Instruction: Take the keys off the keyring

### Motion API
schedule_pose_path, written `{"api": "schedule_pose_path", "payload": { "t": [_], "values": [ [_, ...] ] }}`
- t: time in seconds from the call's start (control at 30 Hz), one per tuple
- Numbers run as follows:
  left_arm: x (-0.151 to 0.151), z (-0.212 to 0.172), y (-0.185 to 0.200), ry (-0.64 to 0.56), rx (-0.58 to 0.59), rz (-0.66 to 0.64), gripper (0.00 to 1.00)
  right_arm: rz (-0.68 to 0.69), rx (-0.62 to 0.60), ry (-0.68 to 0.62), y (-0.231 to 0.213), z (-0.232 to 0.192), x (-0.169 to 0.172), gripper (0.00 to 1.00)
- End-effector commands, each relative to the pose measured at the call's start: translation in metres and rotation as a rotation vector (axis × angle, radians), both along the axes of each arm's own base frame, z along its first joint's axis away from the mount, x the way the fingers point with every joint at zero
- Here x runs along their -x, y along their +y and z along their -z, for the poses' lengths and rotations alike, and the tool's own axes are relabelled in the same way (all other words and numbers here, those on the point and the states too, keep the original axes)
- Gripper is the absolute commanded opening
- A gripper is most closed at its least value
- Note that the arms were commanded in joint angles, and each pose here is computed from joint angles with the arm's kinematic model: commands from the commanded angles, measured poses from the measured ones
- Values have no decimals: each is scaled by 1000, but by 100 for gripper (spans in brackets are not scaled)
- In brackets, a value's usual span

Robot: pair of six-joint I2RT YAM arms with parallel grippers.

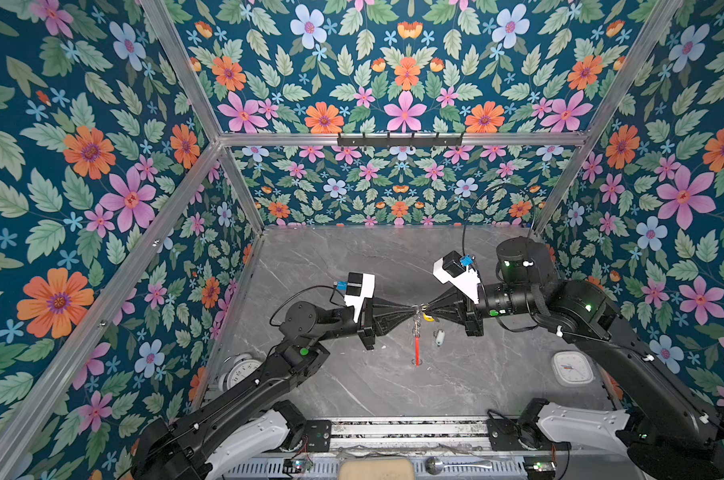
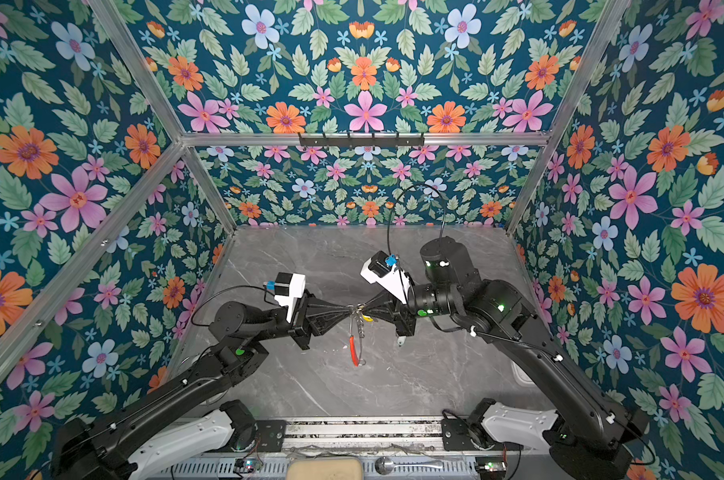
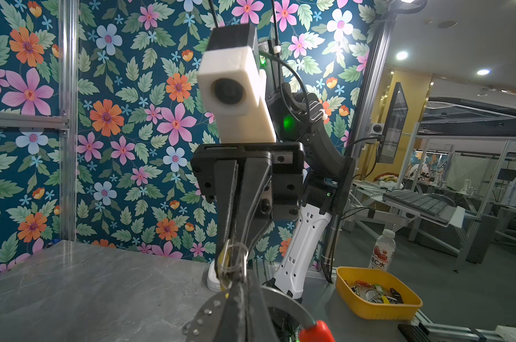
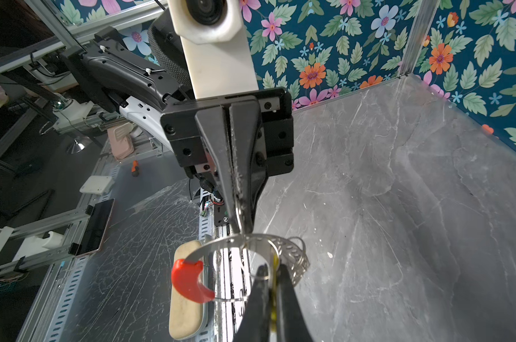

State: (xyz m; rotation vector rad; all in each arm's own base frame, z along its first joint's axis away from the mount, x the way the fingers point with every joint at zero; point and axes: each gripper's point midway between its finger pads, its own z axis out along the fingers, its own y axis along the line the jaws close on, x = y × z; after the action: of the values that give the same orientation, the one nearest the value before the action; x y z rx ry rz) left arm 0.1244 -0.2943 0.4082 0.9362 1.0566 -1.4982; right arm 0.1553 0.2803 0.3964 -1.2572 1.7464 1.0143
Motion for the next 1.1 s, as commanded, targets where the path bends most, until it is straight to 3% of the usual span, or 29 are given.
{"api": "schedule_pose_path", "payload": {
  "t": [0.0, 0.33, 1.07],
  "values": [
    [10, -5, 0, -27, 1, 57, 0, 27, 15, -41, -2, -3, -7, 0],
    [20, -4, 1, -13, -1, 129, 0, 44, 30, -60, -1, -8, -16, 0],
    [40, -38, 26, -58, 222, 201, 0, 16, -14, 77, 11, 29, -17, 0]
  ]
}}
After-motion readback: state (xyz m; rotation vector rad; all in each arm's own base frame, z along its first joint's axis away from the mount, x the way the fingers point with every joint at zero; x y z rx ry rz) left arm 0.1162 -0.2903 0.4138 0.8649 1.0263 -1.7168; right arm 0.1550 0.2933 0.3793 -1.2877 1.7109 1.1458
